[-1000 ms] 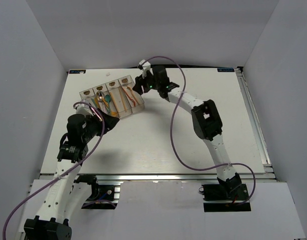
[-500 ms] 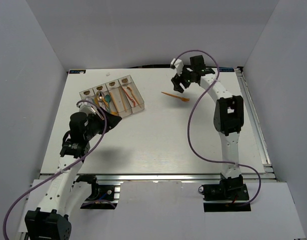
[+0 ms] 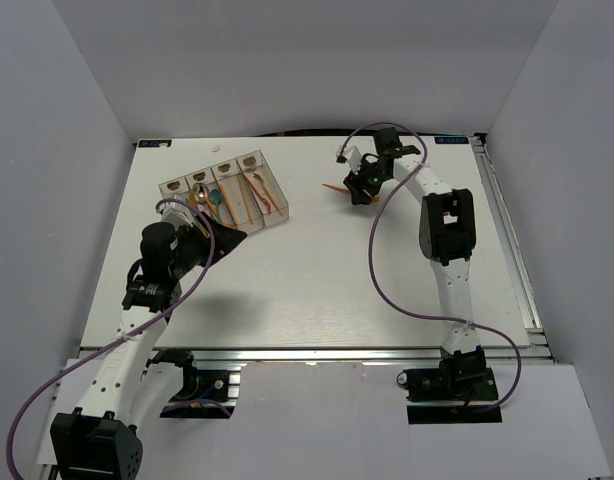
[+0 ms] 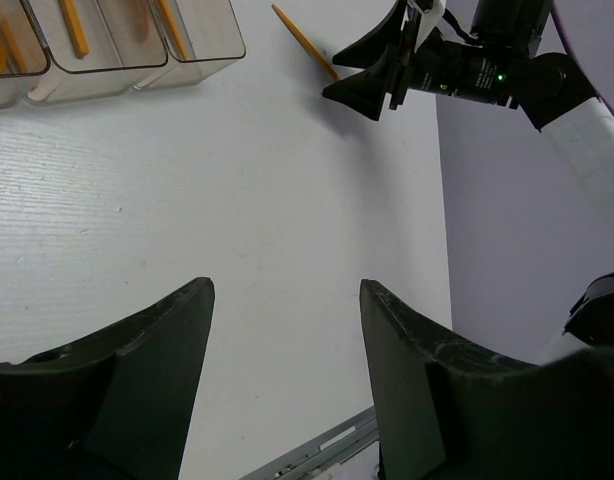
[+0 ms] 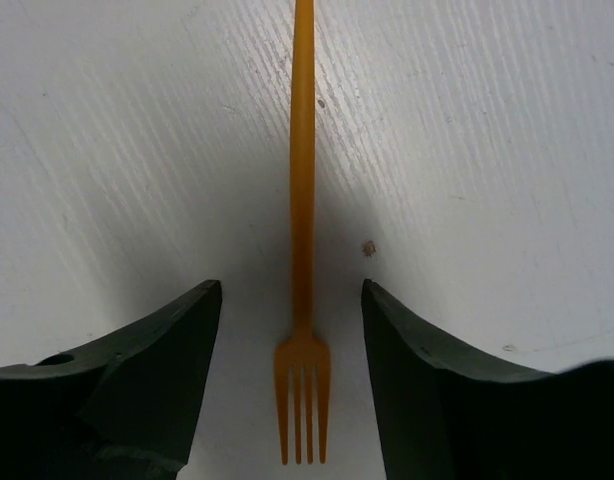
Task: Sort the eating utensils into containers
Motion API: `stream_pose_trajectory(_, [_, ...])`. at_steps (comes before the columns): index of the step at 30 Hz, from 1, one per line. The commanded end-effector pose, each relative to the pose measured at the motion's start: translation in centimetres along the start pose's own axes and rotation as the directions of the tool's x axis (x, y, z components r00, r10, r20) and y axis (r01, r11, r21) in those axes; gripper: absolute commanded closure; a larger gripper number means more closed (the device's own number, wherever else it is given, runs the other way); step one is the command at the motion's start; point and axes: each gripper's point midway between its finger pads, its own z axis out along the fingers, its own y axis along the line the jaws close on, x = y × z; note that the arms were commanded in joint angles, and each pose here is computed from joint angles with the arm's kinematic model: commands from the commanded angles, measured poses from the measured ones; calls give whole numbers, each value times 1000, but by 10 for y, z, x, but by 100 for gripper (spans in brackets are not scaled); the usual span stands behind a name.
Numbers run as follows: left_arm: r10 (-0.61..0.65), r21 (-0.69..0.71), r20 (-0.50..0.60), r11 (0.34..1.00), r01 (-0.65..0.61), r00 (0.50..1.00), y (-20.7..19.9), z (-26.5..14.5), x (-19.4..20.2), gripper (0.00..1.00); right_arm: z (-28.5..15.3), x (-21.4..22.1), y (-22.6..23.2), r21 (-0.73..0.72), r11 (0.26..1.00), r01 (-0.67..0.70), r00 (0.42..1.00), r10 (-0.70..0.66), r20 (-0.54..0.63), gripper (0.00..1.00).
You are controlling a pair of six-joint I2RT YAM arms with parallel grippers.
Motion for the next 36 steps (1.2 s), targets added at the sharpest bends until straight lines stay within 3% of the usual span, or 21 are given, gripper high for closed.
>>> stream_pose_trajectory(1, [-32,37,-11,999,32,999,-6,2,2,29,4,-1,-13,30,999,44,999,-44,-2,42])
stream_pose_trajectory(3, [-44,44,-14,998,44,999,-7,4,2,29,8,3,-11,17,999,46,999,-45,-9,49])
stream_pose_trajectory(7, [-66,72,-16,995,67,998,-12,8,0,29,8,8,-8,3,999,51,999,-51,-12,76])
stream_pose_trajectory(13, [-158,86,-34,983,160,987,-13,19,0,30,-3,2,8,-57,998,40,999,-38,34,100])
stream_pose_trajectory(17, [-213,76,-61,973,218,975,-13,37,4,30,-28,-31,34,-123,992,-33,988,51,148,100])
stream_pose_trajectory(22, [-255,-13,-143,967,256,956,-14,84,26,30,-70,-95,73,-247,942,-225,916,291,275,100])
stream_pose_trajectory(29, [-264,12,-199,962,272,944,-44,142,28,32,-86,-128,121,-345,816,-464,796,555,242,100])
stream_pose_trajectory(36, [-268,39,-236,958,284,934,-59,172,32,32,-83,-144,159,-441,710,-549,725,667,170,100])
